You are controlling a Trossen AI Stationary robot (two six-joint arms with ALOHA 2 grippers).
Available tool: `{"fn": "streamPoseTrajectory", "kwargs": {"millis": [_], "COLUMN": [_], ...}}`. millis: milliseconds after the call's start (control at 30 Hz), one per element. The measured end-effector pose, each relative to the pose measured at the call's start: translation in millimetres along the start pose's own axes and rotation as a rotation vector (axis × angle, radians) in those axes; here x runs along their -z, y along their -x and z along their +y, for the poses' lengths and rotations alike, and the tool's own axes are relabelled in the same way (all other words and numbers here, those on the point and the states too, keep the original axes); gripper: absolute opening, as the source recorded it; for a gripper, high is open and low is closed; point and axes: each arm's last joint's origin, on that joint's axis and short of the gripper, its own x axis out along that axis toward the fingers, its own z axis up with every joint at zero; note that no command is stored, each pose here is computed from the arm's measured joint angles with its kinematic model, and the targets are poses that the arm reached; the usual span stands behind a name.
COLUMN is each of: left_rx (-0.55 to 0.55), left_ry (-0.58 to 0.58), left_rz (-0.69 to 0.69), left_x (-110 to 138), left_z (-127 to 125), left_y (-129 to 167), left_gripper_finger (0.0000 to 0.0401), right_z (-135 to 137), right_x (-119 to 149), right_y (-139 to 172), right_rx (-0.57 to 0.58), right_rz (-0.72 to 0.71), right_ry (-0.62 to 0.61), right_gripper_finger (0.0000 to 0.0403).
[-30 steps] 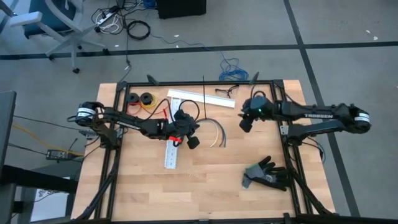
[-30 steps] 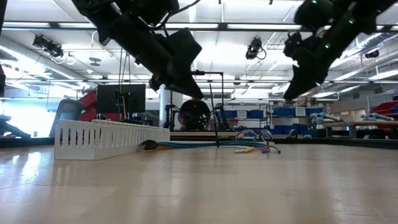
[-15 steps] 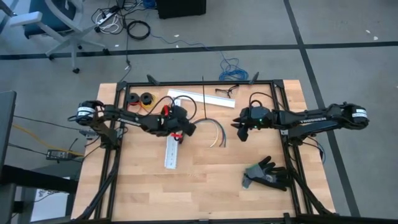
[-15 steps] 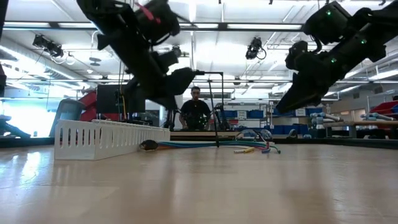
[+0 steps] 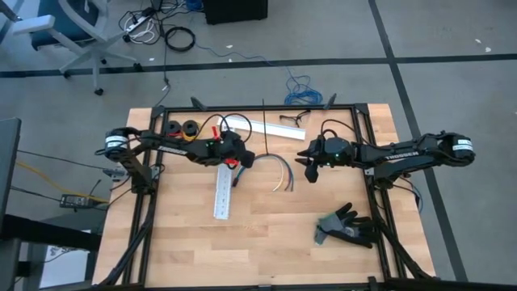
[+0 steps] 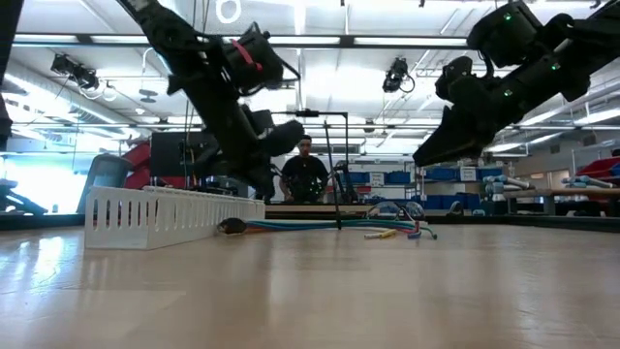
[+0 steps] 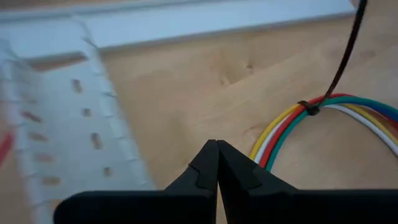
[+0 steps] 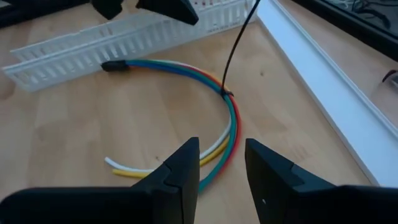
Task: Ziptie cables
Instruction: Adjust the white cable duct
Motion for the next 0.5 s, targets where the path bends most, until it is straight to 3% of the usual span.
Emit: {"fn": "streamPoseTrajectory", "kwargs": {"millis": [300, 500], "left_rx": [0.039, 0.049], "left_ry": [0.056, 0.043], "left_rz": [0.023, -0.007], "left_x": [-3, -22], "left_z": [2, -7], "left_y": [-9, -4], "left_gripper_finger": [0.0014, 0.0014], "right_z": [0, 0], "right_x": [2, 2], "right_y": [-2, -3], "right_rx": [0.004, 0.005], "right_rz": [0.016, 0.017], "right_ry": [0.003, 0.012], "right_gripper_finger": [0.0115, 0.0115]}}
